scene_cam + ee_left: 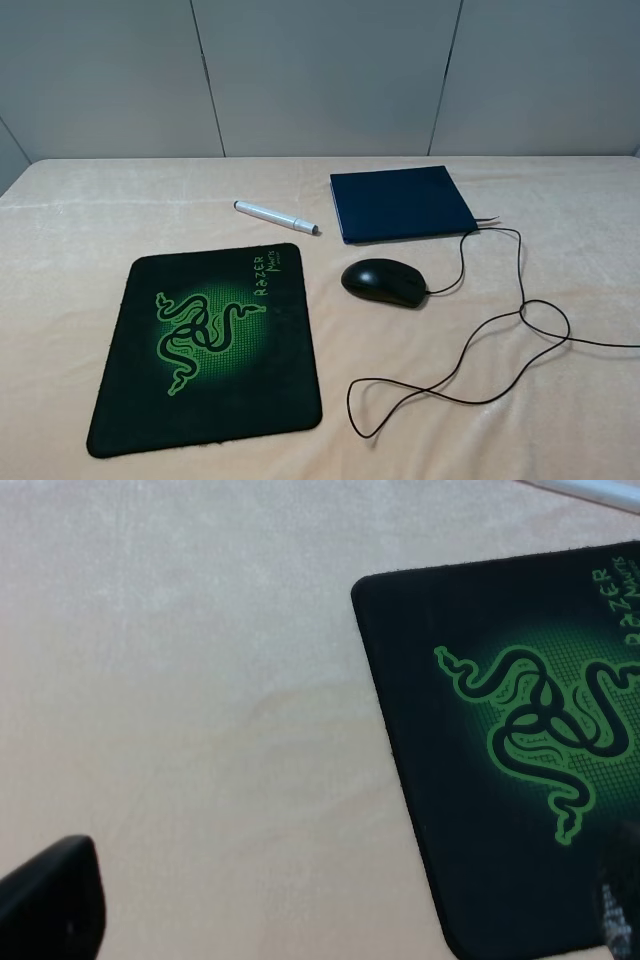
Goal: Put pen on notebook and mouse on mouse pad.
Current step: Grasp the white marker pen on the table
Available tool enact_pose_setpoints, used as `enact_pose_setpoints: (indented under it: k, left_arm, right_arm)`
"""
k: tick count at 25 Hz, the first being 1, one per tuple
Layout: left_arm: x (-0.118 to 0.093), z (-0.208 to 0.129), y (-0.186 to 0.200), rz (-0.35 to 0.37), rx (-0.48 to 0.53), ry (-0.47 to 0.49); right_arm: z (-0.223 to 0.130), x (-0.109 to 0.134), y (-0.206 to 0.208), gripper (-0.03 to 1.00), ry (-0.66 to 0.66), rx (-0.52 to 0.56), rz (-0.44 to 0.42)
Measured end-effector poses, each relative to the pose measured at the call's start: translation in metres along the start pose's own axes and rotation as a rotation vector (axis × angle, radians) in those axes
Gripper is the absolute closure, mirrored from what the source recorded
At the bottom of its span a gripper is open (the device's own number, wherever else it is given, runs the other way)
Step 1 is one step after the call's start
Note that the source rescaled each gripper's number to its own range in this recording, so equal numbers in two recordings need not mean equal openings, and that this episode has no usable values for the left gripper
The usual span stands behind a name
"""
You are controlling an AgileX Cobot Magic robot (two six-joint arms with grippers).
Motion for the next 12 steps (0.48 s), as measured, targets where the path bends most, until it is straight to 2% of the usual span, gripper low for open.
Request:
enact_pose_setpoints:
  k: [6, 12]
  left_arm:
    - [0.000, 0.000, 0.000, 0.000, 0.000, 0.000]
    - [0.000, 0.000, 0.000, 0.000, 0.000, 0.000]
  right_arm:
    - [0.007, 0.005, 0.000, -0.03, -0.016, 0.039, 0.017]
    - [0.057, 0.019, -0.006, -0.03, -0.002, 0.124, -0.004]
Point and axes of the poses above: a point on each arm's last joint axis where the gripper is mounted, y pointing back along that axis away from the gripper, x along the wrist's bending axis when the last joint is at zero, z = x × y, the point moved 1 cm from there along -y, pointing out along that axis toward the gripper, and after that the axes turned 15 degrees about -y, right-handed, at the moved point
